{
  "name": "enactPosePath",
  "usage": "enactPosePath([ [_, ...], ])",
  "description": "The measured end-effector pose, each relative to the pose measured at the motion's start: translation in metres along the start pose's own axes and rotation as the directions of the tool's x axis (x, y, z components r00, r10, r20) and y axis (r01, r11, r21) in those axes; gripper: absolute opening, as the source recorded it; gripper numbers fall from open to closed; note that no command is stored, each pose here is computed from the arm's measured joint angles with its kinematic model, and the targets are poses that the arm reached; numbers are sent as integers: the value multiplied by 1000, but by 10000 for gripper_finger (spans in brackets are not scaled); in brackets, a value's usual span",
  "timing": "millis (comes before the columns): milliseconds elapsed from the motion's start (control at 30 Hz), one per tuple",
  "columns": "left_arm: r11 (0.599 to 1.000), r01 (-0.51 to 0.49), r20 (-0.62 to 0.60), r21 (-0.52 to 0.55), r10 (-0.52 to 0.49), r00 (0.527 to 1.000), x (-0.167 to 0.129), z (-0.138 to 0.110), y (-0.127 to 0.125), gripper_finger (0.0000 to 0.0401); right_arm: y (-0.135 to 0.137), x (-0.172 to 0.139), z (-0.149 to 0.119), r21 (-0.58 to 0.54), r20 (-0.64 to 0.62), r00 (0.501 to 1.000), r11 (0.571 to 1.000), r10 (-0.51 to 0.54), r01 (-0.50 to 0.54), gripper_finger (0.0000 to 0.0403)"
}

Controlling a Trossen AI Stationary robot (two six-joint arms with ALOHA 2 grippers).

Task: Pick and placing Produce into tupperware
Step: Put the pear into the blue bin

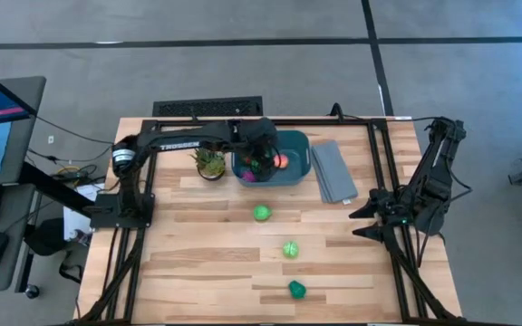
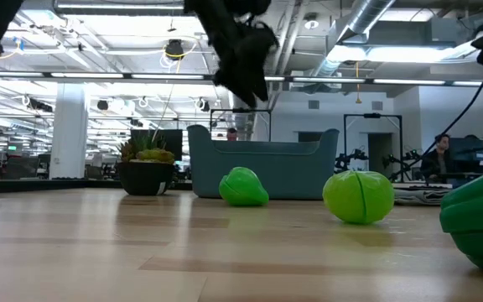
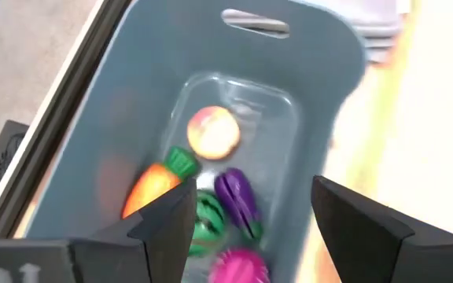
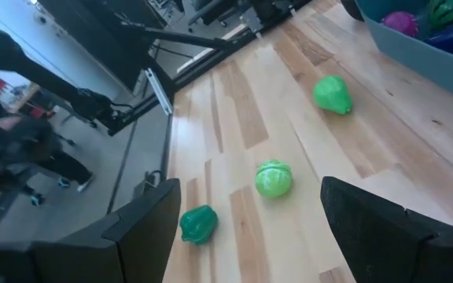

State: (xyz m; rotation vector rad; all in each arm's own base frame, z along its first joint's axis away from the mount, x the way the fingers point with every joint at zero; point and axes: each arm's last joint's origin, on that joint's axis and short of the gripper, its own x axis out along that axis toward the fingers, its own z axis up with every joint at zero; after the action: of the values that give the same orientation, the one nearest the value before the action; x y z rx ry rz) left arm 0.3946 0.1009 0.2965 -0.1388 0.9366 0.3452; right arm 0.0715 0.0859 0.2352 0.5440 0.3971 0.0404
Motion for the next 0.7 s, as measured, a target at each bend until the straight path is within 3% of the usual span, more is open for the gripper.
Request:
enactPosePath([
  [233, 998, 59, 15, 34, -59, 998, -44, -8, -40, 241, -4, 0, -2, -41, -13, 999, 999, -30, 30, 329],
  [567, 999, -30, -96, 37, 34, 995, -67, -39, -96, 241, -4, 0, -2, -68, -14, 999, 997, -32, 31, 329],
  [700, 997, -72, -58, 34, 74, 996, -75, -48, -121, 241, -4, 0, -2, -84, -15, 999, 996, -31, 30, 329],
])
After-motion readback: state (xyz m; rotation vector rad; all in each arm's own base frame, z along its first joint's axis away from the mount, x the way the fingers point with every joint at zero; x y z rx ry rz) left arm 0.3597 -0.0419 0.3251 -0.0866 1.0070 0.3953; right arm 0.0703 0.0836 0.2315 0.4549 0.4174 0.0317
